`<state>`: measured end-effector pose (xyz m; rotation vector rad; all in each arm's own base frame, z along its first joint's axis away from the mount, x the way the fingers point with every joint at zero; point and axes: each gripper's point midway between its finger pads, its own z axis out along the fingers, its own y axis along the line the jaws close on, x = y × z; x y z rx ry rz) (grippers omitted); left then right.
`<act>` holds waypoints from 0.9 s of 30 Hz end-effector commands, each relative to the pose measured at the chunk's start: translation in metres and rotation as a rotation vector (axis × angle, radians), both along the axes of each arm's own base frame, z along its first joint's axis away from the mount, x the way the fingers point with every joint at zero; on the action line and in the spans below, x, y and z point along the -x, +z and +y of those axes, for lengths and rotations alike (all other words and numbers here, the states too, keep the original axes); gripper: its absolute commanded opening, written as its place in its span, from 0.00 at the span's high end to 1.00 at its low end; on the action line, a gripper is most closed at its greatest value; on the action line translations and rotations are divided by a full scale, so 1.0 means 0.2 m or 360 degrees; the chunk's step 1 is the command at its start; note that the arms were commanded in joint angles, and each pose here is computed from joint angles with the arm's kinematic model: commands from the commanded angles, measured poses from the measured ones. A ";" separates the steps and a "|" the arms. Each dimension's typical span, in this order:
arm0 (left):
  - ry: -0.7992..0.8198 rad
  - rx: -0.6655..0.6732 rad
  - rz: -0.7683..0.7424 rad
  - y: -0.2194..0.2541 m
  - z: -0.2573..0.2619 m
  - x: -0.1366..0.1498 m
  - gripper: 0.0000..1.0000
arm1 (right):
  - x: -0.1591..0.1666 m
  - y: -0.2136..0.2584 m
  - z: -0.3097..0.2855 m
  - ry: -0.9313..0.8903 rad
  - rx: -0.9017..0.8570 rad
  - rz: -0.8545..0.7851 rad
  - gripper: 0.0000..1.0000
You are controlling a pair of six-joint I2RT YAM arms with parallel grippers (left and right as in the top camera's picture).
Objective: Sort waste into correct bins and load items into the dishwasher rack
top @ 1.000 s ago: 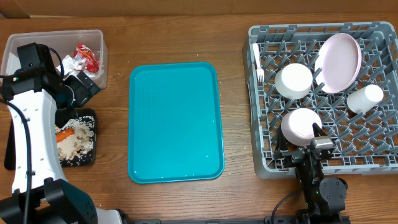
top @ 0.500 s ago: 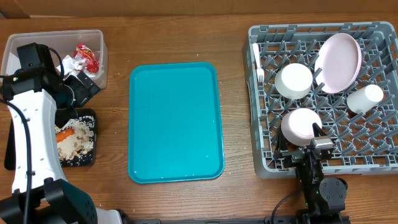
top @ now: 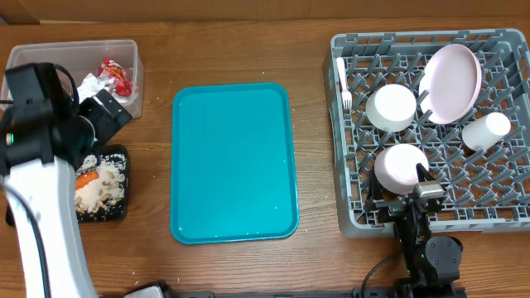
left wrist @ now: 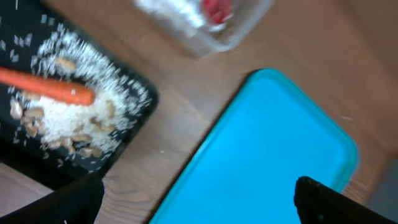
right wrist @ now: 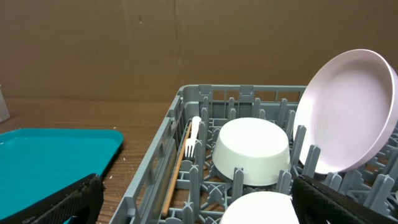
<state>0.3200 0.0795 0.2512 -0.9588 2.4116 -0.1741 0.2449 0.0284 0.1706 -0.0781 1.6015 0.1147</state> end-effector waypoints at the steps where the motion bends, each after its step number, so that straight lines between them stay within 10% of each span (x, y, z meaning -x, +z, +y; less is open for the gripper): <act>1: -0.0126 -0.0052 -0.0235 0.24 -0.16 0.08 0.00 | 0.00 0.00 0.00 0.0007 0.0005 -0.0013 0.00; 12: -0.0371 -0.0146 -0.0323 0.06 -0.38 0.40 0.00 | 0.00 0.00 0.00 0.0007 0.0005 -0.0013 0.00; 19: -0.0846 -0.0347 -0.1208 -0.02 -0.59 0.27 0.00 | 0.00 0.00 0.00 0.0008 0.0005 -0.0013 0.00; 27: -0.0798 -0.0444 -0.1536 -0.21 -0.58 0.37 0.00 | 0.00 0.00 0.00 0.0007 0.0005 -0.0013 0.00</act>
